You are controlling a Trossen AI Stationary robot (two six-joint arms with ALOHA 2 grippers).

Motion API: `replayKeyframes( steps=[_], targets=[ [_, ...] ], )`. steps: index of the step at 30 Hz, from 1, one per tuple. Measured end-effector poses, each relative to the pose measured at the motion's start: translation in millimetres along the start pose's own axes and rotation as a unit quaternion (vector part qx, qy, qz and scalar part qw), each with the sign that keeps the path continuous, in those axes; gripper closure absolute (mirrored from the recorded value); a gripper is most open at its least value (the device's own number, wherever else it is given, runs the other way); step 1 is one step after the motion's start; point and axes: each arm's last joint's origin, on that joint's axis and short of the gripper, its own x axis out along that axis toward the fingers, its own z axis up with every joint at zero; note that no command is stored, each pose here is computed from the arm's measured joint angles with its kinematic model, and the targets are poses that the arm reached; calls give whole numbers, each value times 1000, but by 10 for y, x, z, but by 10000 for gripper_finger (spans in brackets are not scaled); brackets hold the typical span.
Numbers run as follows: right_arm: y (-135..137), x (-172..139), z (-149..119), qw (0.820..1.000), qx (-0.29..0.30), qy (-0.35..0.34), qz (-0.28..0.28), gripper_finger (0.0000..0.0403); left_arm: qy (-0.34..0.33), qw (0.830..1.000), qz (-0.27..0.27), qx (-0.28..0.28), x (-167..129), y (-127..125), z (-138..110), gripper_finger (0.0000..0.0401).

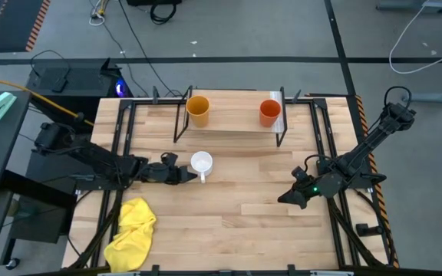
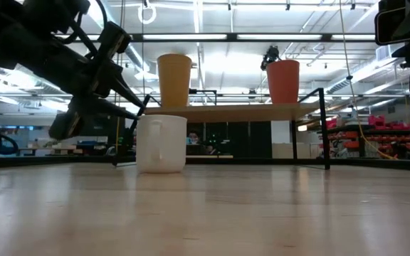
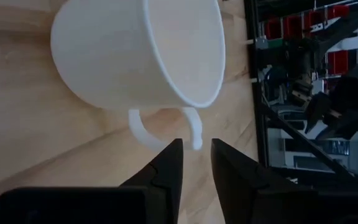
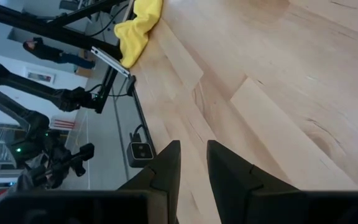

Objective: Stack small to large cups/mugs on shelf
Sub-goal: Put the white mug on the shelf

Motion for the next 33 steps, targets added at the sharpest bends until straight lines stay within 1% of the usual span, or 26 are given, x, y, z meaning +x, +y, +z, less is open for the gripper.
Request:
replayKeyframes(
  steps=[8,14,19,26,33],
  targets=[
    [-1,0,1,1000,-4,-1,-1,316,9,1000,20,-9,65,79,-75,314],
    [-5,0,1,1000,-4,-2,-3,316,8,1000,-3,-16,154,85,-109,308],
    [-5,0,1,1000,-5,-2,-3,316,0,1000,4,-17,208,130,-102,315],
    [-5,0,1,1000,-5,-2,-3,316,-12,999,-35,-21,247,70,-63,310],
    [-5,0,1,1000,-8,-2,-3,316,-19,999,-34,-26,260,72,-20,310]
  ],
)
